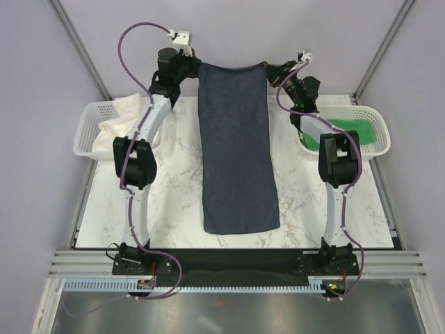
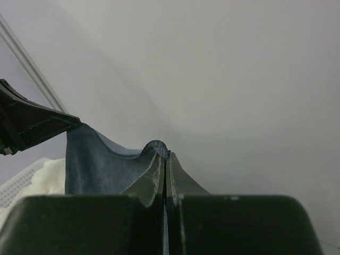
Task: Fold and stack the towels
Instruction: Flatten out the crumpled towel, then fold the towel
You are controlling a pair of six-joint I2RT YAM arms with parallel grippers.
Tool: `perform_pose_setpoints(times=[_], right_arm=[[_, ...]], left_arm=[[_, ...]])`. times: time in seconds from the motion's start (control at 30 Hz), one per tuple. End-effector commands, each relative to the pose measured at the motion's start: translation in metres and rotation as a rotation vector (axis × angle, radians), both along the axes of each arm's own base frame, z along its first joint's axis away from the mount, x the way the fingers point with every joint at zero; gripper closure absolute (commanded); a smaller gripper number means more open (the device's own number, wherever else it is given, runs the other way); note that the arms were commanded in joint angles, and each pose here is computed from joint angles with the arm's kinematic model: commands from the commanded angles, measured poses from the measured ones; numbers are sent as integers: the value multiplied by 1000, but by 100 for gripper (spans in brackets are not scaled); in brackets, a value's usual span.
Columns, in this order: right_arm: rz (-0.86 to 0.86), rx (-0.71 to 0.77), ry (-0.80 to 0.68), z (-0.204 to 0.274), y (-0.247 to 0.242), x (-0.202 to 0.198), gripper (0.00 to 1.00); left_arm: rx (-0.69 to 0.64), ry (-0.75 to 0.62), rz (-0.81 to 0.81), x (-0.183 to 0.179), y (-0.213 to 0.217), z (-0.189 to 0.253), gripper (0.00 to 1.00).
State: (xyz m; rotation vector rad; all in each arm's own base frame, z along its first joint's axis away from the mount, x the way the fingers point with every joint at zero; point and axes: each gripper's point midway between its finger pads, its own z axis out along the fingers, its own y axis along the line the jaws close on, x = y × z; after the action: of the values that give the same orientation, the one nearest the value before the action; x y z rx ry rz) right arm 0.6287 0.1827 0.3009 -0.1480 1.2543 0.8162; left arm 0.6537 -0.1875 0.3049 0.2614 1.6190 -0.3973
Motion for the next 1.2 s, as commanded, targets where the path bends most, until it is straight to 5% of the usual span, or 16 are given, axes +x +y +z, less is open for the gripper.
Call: perform_pose_setpoints(times=[0.0,0.23,0.47,0.57,0.77,1.17], right_arm=[[-2,13,-73,8,-3,11,100],[-12,24,-118,0,-1,40,100],[71,41,-80,-1,10,21,100],[92,45,-63,15,10,-9,100],[84,-17,80,-28,1,-65,100],[107,-96,252,-39,-14,-210,100]], left_arm=[[-1,-95,-8,15,2,19,98],[-3,-93,16,42,7,-15,98],[-2,-30,-76,9,-3,-20,98],[-7,17,-127,-30,-6,-16,98],[6,74,-177,-96,-2,-17,98],[-19,257,-248,-258,-19,-72,98]])
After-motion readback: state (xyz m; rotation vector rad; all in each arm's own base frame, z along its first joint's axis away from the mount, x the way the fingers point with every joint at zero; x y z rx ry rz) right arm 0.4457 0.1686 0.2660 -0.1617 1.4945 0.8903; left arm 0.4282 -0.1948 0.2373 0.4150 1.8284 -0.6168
